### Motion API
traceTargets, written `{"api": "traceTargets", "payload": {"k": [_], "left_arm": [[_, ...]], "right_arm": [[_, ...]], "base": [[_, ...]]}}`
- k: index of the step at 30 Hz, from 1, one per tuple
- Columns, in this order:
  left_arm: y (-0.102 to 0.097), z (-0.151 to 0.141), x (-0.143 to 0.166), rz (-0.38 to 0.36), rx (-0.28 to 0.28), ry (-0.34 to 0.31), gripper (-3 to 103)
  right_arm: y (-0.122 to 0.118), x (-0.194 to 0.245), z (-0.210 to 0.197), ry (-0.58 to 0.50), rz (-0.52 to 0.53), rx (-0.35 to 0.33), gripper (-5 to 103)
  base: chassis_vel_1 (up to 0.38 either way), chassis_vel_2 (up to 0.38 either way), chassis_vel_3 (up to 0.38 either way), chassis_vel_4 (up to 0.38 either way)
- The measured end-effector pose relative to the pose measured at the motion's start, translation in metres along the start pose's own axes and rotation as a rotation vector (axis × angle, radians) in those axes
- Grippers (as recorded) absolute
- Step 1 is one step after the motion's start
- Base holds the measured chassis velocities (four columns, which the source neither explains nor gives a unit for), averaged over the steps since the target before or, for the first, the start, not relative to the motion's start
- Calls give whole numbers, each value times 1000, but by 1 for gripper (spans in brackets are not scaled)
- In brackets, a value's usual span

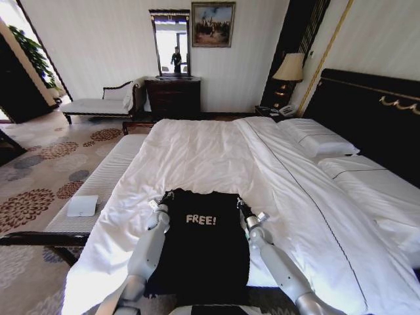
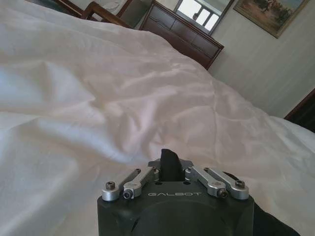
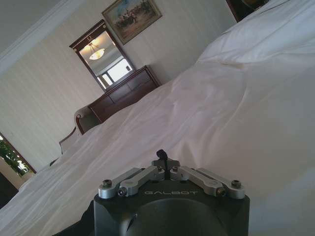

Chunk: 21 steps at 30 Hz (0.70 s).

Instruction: Fold the clothes on the bed.

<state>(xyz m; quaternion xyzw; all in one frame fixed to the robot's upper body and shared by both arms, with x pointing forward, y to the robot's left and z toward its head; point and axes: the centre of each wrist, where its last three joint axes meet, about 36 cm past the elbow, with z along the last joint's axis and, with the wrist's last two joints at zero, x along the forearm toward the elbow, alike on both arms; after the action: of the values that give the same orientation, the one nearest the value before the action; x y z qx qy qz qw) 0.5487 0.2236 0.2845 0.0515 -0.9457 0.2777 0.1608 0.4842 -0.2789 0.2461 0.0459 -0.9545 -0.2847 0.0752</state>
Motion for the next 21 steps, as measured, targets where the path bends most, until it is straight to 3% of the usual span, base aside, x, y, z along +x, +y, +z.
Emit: {"api": "traceTargets", "payload": {"k": [5,13,21], "left_arm": [[3,-9,8,14,3,-16,2],[0,-36,31,69,0,-63,1],[-14,-114,76,225,1,-182,1]], "right_arm": [[8,5,-13,-32,-3,0,0],[22,25,-52,-96,-43,21,0],[59,57,-140,-210,-206,56,0]], "base": [[0,0,0,0],[0,0,0,0],[0,0,0,0]]}}
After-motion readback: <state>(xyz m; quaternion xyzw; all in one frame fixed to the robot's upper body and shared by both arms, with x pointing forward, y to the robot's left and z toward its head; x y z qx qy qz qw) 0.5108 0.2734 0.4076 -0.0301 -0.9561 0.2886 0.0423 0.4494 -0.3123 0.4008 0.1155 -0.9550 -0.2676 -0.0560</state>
